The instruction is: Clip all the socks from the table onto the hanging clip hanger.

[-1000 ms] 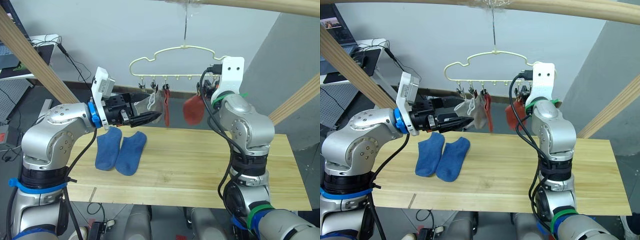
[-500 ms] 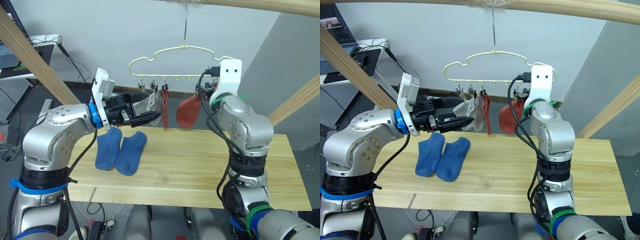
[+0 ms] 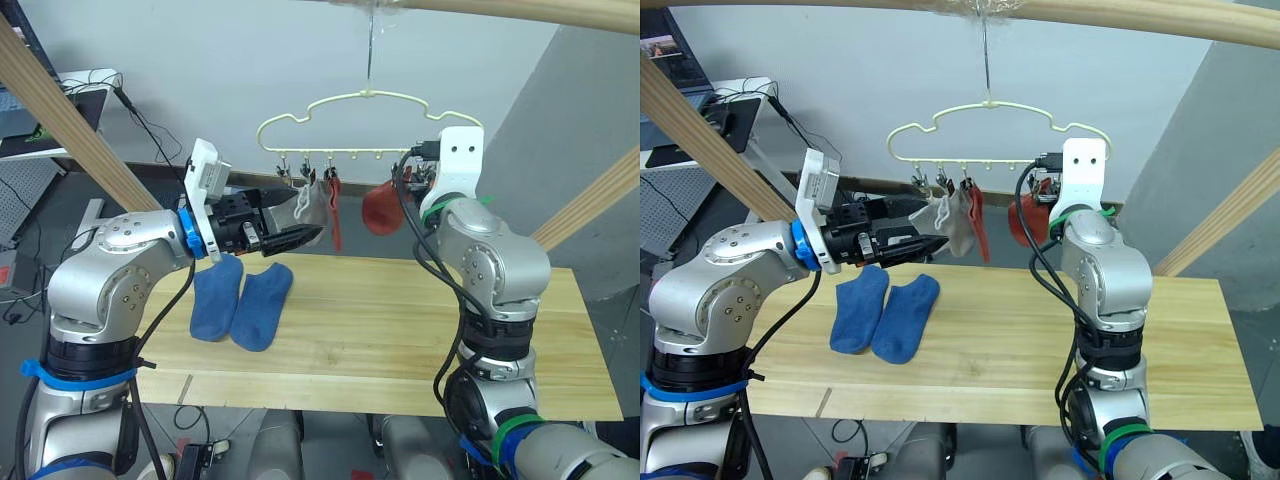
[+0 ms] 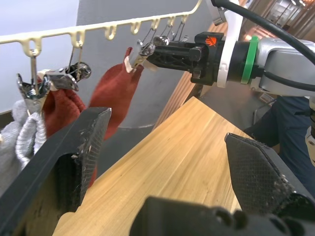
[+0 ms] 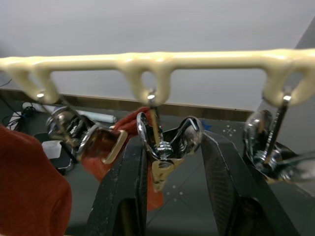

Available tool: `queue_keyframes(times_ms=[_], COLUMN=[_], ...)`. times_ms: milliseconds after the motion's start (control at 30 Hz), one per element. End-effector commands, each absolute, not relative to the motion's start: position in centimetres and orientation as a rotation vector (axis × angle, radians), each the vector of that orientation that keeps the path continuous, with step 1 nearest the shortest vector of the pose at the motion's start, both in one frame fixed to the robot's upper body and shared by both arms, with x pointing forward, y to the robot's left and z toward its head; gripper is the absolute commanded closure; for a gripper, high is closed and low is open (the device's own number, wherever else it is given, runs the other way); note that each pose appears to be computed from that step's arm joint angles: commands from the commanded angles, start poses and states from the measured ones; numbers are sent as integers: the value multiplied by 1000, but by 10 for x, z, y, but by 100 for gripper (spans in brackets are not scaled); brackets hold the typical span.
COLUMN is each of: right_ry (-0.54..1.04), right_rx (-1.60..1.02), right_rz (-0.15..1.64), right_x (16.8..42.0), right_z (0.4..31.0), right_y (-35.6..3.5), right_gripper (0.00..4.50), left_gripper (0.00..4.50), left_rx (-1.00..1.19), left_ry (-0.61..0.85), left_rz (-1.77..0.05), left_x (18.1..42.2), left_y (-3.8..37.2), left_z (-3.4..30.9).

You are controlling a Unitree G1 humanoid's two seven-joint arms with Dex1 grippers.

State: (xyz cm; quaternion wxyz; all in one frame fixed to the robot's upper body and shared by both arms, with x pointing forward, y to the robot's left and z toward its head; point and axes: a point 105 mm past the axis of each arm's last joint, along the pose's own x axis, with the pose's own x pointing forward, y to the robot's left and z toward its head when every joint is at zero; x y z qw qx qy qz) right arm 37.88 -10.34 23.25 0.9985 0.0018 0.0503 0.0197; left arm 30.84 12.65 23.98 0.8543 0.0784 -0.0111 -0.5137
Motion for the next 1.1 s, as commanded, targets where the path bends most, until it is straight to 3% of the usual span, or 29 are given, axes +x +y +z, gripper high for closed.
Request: queue_keyframes(times_ms=[33,767,1000,1100], right_ry=[33,9,15,17], right_rx=[25,28,23,23], right_rz=[50,42,21,16], right_x=[374,384,385,385], right_z=[253,261,260,260], right_y=[-97,-95,-98,-99], right_gripper=[286,286,447,447], left_gripper=[23,23,23,23], left_rx=[193,206,207,209], left_ry=[-76,-74,-70,-62], left_rz=[-1094,-1062,-1058,-1050], left_x=[304,304,304,305], left_y=[122,127,128,128], left_z=[249,248,247,245])
